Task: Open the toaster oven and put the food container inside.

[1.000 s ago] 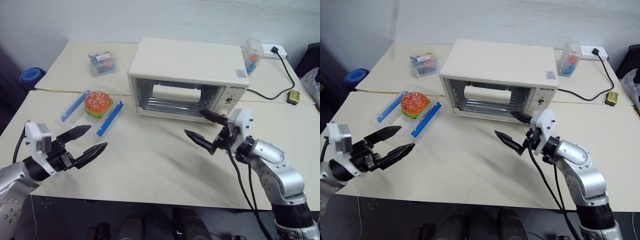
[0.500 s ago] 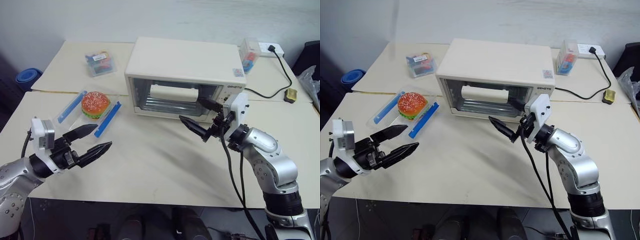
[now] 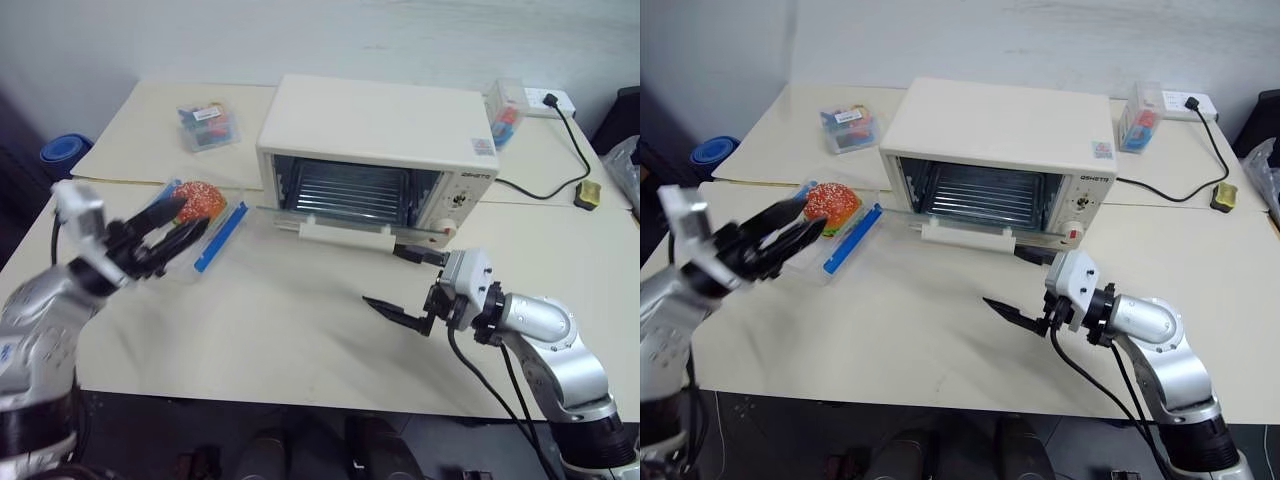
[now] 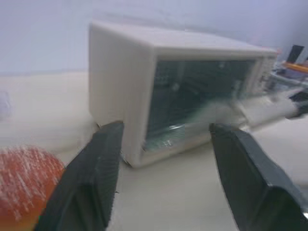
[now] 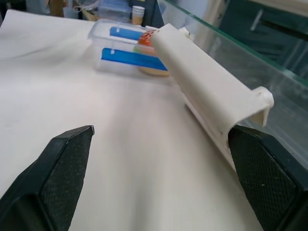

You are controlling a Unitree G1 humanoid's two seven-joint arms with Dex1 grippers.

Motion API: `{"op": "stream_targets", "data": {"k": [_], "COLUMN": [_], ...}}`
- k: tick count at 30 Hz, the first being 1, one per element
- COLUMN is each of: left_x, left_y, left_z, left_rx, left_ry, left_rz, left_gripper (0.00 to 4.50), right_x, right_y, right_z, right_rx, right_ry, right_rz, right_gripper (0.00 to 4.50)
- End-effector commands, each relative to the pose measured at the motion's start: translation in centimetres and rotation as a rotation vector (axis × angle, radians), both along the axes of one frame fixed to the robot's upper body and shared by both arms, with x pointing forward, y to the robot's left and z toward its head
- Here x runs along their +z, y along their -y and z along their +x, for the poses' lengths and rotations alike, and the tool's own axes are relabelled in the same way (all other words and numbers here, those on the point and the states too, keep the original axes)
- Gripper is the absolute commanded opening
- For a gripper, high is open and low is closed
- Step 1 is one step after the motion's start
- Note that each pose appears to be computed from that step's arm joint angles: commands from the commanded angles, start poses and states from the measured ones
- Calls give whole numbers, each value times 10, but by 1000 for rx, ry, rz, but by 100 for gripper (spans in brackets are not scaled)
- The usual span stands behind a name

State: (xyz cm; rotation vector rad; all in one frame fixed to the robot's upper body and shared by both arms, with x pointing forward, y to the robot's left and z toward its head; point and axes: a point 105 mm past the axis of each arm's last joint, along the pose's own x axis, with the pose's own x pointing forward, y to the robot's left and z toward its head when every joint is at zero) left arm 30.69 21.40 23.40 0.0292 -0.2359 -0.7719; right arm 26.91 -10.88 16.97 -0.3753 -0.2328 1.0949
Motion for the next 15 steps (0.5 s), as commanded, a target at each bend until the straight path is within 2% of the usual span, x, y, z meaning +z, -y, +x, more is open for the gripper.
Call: {"op": "stream_targets", "data": {"k": [1,3,6,11,15], "left_x": [2,6,4,-3,-23], "left_y": [15,27,45,68,76], "left_z": [24,38,43,41,29], "left_rx": [-4,-24,-110,-242,-334], "left_ry": [27,43,52,49,-7], "left_rz": [41,55,91,133,203], "left_gripper": [175,107,11,2,2], "right_x": [3,0,1,-4,-15], "right_y": [-2,-2,1,13,35], "right_z": [-5,-4,0,3,-5], "right_rx": [30,33,14,-45,-133], "right_ry": [59,66,85,93,39], "right_rz": [-26,-38,-37,-38,-20], "right_gripper": [450,450,450,450,450]}}
